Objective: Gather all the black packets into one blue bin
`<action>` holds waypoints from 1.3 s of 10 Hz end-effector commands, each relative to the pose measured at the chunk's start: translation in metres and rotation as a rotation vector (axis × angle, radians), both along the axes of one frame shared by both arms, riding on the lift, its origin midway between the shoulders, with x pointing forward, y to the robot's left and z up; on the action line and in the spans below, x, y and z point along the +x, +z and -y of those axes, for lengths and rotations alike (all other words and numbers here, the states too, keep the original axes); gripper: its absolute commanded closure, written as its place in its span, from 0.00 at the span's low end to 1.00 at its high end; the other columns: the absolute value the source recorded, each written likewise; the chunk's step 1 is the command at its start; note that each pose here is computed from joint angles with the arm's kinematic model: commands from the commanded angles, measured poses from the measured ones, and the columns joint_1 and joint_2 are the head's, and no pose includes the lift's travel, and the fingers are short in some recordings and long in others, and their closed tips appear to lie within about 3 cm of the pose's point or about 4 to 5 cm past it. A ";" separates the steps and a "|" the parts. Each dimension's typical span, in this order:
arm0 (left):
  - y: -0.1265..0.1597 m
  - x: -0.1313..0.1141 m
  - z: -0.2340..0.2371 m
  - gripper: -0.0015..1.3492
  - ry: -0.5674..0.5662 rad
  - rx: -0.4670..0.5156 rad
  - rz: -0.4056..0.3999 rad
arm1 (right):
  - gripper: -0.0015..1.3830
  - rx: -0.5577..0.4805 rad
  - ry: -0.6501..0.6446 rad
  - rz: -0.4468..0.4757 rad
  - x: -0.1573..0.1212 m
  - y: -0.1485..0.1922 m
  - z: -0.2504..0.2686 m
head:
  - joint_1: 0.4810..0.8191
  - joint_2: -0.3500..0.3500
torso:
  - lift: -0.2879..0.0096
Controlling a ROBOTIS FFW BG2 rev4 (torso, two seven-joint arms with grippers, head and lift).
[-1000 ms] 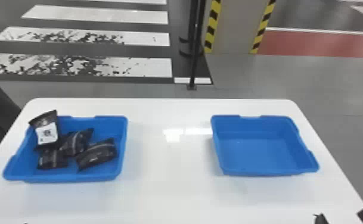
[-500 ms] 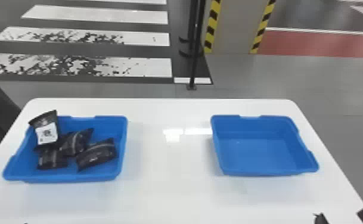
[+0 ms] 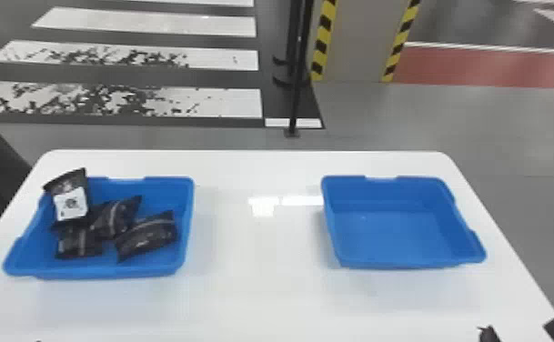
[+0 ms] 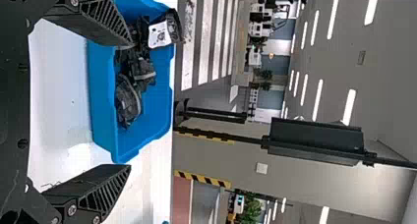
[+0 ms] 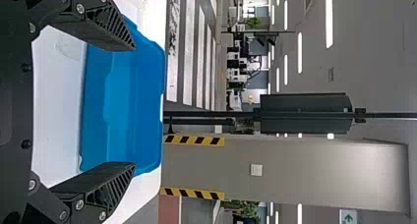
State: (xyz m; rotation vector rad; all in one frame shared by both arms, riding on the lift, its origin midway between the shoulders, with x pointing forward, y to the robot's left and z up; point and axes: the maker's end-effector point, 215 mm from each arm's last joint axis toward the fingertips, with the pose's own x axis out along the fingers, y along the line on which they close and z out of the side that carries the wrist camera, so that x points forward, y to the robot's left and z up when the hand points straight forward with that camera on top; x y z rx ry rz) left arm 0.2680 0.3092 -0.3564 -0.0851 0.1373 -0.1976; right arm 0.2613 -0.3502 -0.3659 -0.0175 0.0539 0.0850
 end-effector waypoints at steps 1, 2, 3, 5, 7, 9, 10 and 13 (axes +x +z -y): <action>0.000 0.000 0.000 0.11 0.000 0.000 0.001 | 0.15 0.001 -0.001 0.000 0.000 0.000 0.000 | 0.63 0.36 | 0.60; 0.001 0.000 0.000 0.11 -0.001 0.002 0.003 | 0.15 0.001 -0.001 0.000 0.000 0.000 0.000 | 0.63 0.36 | 0.60; 0.001 0.000 0.000 0.11 0.000 0.003 0.003 | 0.15 0.001 -0.001 0.000 0.000 0.000 0.000 | 0.63 0.36 | 0.60; 0.000 0.000 0.000 0.11 -0.001 0.005 0.002 | 0.15 0.002 -0.002 0.000 0.000 0.000 0.000 | 0.63 0.36 | 0.60; 0.000 0.000 -0.001 0.11 0.000 0.006 0.000 | 0.15 0.003 -0.002 -0.002 -0.001 -0.001 0.001 | 0.63 0.36 | 0.60; 0.000 0.000 0.000 0.11 -0.001 0.004 0.000 | 0.15 0.004 -0.003 -0.001 -0.001 -0.001 0.001 | 0.63 0.36 | 0.60; 0.001 0.000 0.000 0.11 -0.002 0.004 0.002 | 0.15 0.004 -0.003 -0.001 -0.001 -0.001 0.001 | 0.63 0.36 | 0.60; -0.001 0.000 0.000 0.11 0.000 0.001 -0.002 | 0.15 0.004 -0.003 -0.001 -0.001 -0.001 0.001 | 0.63 0.36 | 0.60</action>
